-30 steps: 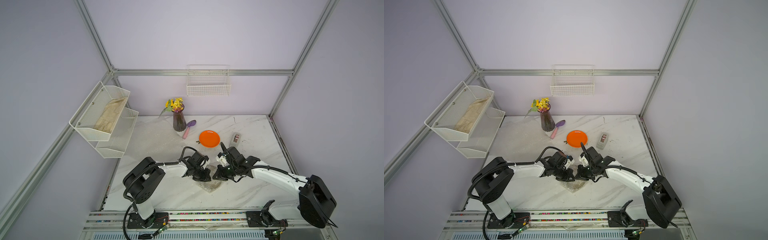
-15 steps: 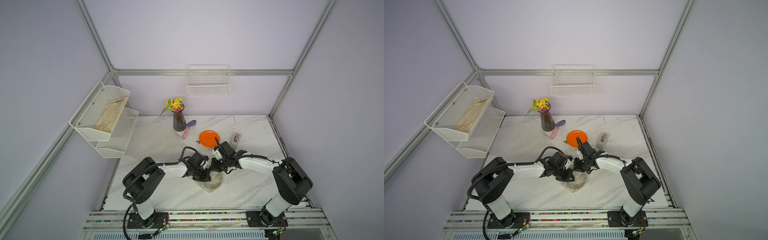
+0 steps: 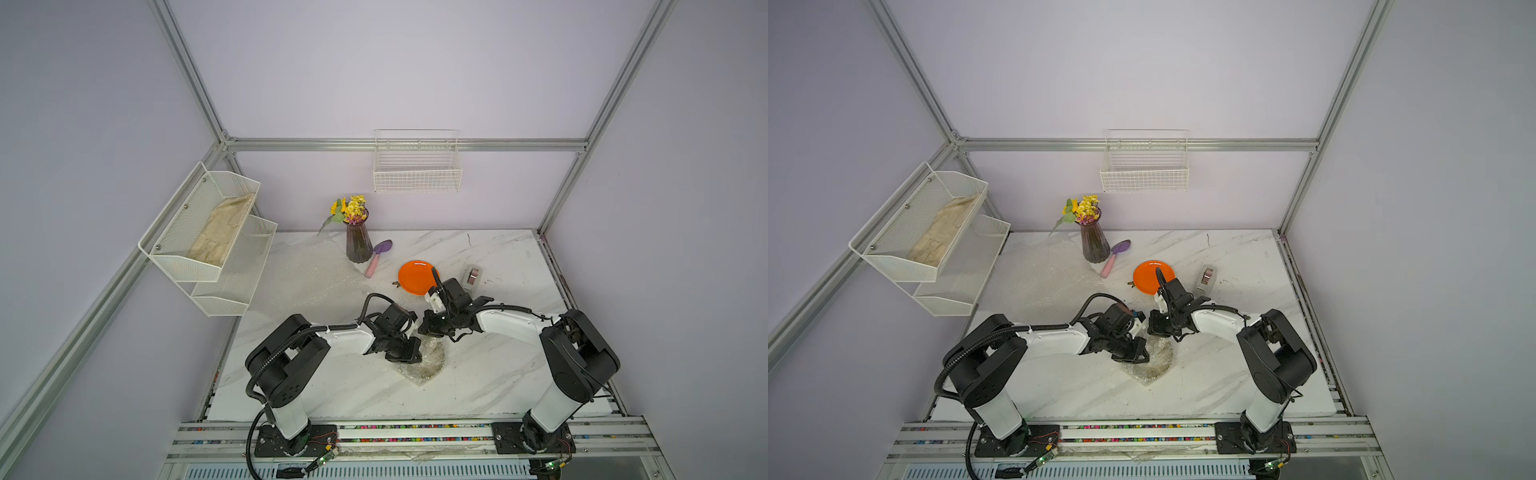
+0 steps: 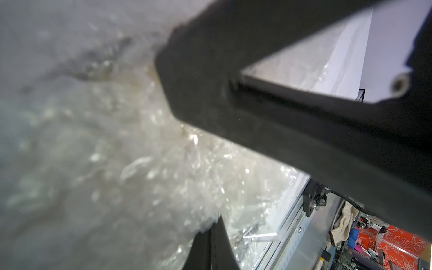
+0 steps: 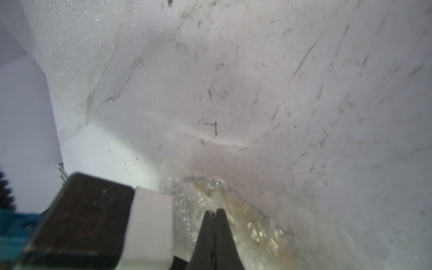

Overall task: Wrap dinner plates in bubble wrap
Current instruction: Stick the tape on the bubble wrap, then pick up the bubble wrap from the center of the board.

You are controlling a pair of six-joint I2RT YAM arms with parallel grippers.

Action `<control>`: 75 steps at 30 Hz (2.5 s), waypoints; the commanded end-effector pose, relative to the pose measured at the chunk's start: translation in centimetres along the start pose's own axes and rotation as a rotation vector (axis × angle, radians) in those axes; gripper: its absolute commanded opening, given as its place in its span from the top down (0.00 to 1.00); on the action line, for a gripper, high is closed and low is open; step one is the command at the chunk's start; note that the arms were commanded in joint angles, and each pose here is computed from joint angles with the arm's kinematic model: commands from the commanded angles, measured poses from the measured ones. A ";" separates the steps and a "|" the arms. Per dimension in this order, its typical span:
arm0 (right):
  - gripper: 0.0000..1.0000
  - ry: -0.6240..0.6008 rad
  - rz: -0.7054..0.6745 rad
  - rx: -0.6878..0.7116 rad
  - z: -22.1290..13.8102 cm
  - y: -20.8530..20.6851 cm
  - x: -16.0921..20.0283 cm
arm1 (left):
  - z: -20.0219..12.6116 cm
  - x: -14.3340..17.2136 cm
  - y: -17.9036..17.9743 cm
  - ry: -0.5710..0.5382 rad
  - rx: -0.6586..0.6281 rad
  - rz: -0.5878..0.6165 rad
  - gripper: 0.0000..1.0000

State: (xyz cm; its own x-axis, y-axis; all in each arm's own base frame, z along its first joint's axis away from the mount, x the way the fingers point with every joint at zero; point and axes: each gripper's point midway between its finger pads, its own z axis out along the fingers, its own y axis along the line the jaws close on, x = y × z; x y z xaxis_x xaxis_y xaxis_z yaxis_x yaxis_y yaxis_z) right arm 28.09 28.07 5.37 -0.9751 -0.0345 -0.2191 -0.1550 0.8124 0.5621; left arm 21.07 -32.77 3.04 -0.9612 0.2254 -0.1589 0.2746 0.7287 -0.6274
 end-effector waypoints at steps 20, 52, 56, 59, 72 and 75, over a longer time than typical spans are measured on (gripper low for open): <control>0.86 -0.075 0.068 0.066 -5.6 0.4 0.0 | 1.7 5.5 5.3 0.165 -0.164 -0.099 0.96; 1.00 0.209 0.199 0.099 -2.1 -4.8 8.3 | 1.8 5.7 5.5 0.172 -0.166 -0.105 0.96; 0.95 0.115 0.211 0.080 -5.1 -4.6 7.2 | 1.8 5.6 5.4 0.171 -0.164 -0.105 0.96; 0.80 0.115 0.243 0.043 -5.6 -5.4 7.9 | 1.8 5.7 5.5 0.172 -0.165 -0.105 0.96; 0.69 0.101 0.357 -0.177 -3.1 -5.5 8.1 | 2.1 5.7 5.2 0.183 -0.151 -0.100 0.95; 0.84 0.070 0.368 -0.141 -3.4 -6.3 7.8 | 1.7 5.0 4.4 0.162 -0.137 -0.087 0.94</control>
State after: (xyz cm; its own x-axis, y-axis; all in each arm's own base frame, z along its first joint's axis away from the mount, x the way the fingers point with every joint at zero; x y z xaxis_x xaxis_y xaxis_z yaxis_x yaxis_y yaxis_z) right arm 20.26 20.84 2.80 -0.9834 0.1628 0.0807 0.1732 0.7057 0.6870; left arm 21.08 -33.25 2.66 -0.9597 0.2322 -0.1583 0.2785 0.7110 -0.6457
